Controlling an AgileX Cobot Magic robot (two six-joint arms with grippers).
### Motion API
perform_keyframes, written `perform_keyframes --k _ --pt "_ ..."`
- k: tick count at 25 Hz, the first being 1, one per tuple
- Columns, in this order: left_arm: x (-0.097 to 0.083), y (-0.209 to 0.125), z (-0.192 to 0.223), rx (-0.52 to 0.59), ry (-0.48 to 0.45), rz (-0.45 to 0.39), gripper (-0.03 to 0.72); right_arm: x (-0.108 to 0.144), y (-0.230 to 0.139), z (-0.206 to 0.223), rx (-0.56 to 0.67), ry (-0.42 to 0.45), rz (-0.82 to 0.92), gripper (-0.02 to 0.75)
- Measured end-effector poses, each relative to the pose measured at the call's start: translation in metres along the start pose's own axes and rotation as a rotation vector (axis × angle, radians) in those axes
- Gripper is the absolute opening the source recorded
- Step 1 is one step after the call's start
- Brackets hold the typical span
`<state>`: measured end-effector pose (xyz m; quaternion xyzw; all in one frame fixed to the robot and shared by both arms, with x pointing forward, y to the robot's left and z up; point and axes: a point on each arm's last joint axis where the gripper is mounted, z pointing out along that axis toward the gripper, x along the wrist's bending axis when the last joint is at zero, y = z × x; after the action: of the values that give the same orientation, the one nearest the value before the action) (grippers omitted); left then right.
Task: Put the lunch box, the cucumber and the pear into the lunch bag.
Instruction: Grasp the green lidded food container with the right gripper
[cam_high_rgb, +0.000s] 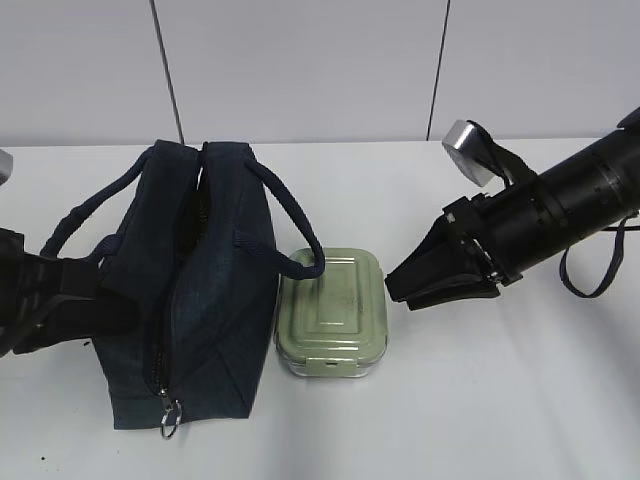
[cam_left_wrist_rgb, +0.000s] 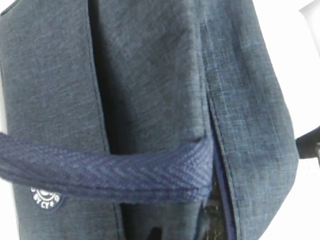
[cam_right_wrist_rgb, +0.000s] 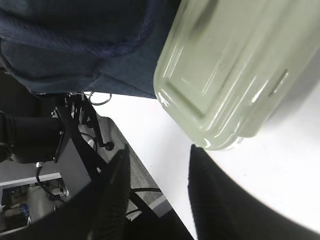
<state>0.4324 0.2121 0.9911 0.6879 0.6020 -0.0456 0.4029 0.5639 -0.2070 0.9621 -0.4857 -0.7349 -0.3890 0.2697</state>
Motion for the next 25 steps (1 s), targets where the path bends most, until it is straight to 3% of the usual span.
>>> perform_keyframes --k 7,9,13,15,25 --pt "0.000 0.000 0.000 0.002 -0.002 0.000 -0.018 -0.001 0.000 0.000 0.000 -0.015 -0.006 0.328" --pt "0.000 0.000 0.000 0.002 -0.002 0.000 -0.018 -0.003 0.001 0.000 -0.010 -0.029 -0.006 0.392" --pt "0.000 0.000 0.000 0.002 -0.002 0.000 -0.018 -0.007 0.004 0.000 -0.043 -0.072 0.006 0.600" --pt "0.000 0.000 0.000 0.003 -0.002 0.000 -0.018 -0.008 0.006 -0.001 -0.062 -0.088 0.013 0.641" --pt "0.000 0.000 0.000 0.004 -0.004 0.000 -0.018 -0.028 0.008 0.018 -0.095 -0.070 0.112 0.652"
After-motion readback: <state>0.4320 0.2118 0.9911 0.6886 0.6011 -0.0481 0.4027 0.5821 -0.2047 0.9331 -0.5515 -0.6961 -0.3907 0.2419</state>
